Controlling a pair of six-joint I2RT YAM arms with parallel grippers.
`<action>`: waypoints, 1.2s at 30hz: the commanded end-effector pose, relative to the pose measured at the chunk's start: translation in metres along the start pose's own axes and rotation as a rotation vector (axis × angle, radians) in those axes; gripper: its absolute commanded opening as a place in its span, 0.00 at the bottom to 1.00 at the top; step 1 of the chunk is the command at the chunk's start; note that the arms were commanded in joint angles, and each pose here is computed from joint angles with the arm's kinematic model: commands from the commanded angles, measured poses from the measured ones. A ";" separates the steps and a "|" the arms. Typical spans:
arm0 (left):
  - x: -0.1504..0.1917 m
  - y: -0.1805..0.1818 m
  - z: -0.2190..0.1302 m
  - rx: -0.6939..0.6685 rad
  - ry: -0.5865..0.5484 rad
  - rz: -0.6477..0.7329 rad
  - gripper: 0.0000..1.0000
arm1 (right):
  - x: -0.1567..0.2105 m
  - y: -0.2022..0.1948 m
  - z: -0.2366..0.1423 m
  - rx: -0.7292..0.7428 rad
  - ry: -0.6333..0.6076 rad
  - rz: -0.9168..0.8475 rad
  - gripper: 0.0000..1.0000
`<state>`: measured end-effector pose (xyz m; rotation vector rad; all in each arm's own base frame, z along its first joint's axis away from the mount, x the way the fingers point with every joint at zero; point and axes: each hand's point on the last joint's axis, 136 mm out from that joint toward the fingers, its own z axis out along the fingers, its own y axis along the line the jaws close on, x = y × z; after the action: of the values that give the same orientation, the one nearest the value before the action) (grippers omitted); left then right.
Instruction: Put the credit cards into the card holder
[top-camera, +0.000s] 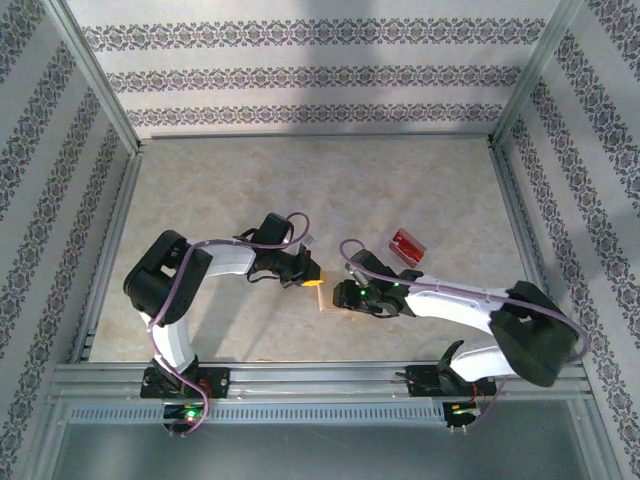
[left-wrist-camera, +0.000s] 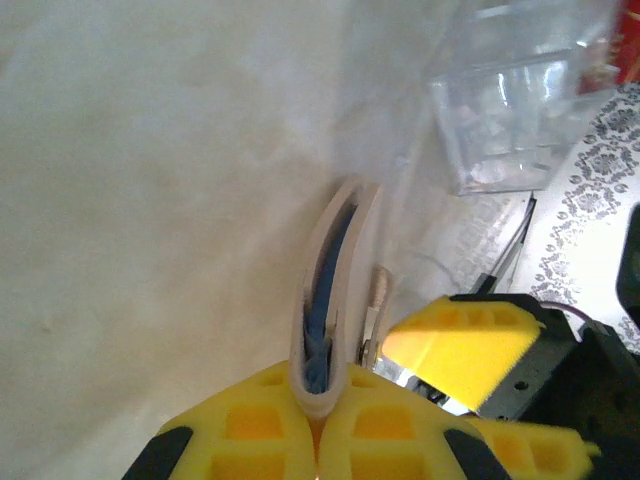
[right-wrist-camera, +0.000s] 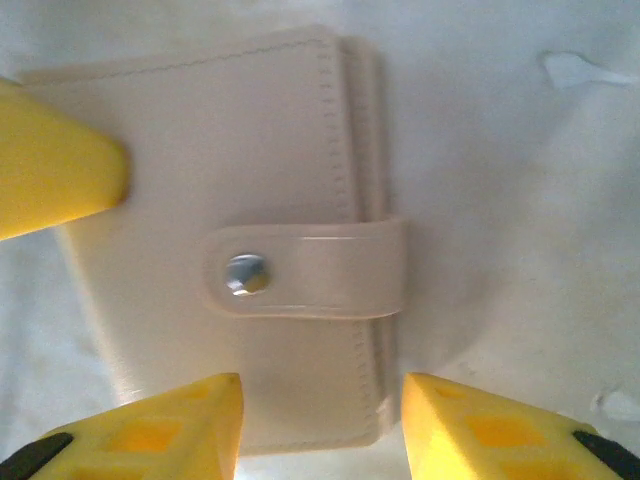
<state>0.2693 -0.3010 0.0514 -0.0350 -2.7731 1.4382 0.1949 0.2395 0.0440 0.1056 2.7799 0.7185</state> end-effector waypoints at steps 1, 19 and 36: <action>0.000 -0.019 -0.019 -0.020 -0.038 0.108 0.00 | -0.014 0.015 -0.034 -0.039 -0.103 -0.056 0.49; -0.029 -0.041 -0.102 -0.089 -0.260 0.296 0.00 | -0.045 0.099 -0.083 -0.066 -0.191 -0.228 0.50; -0.020 -0.056 -0.102 0.009 -0.244 0.315 0.00 | -0.065 0.101 -0.038 0.053 -0.128 -0.196 0.37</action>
<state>0.2938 -0.2487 0.1459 -0.2879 -3.0835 1.5531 0.2404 0.3075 0.1352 -0.1334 2.6523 0.6034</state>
